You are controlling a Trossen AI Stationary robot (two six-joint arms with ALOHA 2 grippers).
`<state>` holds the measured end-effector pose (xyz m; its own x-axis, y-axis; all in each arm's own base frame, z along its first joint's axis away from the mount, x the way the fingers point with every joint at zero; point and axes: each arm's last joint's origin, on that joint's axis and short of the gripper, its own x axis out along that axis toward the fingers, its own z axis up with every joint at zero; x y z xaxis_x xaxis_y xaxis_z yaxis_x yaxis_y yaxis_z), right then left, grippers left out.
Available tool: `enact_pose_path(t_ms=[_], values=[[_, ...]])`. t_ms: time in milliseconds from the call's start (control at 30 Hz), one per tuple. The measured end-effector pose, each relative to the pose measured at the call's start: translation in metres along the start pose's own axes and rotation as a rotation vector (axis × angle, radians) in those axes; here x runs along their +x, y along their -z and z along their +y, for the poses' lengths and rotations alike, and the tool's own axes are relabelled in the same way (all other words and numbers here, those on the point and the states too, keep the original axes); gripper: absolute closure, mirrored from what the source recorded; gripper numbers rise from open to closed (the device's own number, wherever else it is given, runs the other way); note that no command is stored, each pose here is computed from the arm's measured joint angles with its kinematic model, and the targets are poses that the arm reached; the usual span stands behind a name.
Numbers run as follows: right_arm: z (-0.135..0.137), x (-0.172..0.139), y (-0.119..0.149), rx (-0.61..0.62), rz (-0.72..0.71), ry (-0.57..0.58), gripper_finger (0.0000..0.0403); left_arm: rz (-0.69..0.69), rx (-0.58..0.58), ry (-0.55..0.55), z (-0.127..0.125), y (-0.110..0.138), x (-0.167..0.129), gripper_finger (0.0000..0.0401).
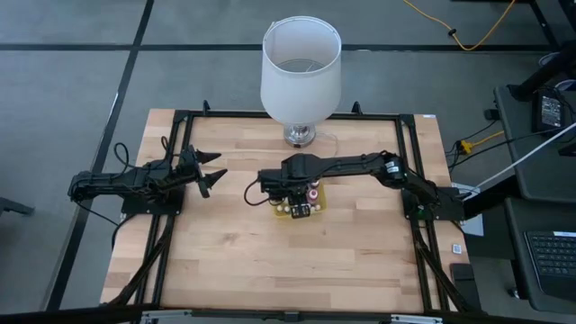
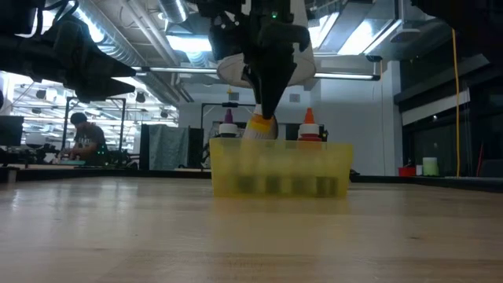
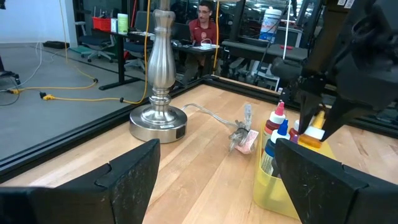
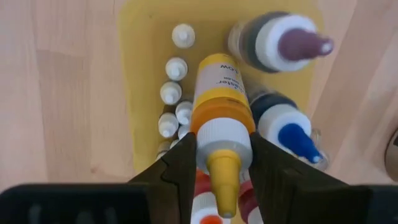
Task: Pick & Place food coloring
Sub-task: Put the large yellow food coloring bottle into the yellow bin
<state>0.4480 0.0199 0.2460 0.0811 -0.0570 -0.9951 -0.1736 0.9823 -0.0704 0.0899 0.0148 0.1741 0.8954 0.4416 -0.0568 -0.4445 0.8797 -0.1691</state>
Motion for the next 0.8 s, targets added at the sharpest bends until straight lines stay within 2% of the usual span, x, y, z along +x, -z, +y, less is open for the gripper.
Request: enact_pose_path(t_ms=[667, 800], values=[[0.000, 0.017, -0.004, -0.011, 0.036, -0.006, 0.0273, 0.000, 0.000, 0.000, 0.000, 0.000, 0.000, 0.0088], [0.000, 0.017, -0.004, -0.009, 0.039, -0.006, 0.0262, 0.000, 0.000, 0.000, 0.000, 0.000, 0.000, 0.0090]])
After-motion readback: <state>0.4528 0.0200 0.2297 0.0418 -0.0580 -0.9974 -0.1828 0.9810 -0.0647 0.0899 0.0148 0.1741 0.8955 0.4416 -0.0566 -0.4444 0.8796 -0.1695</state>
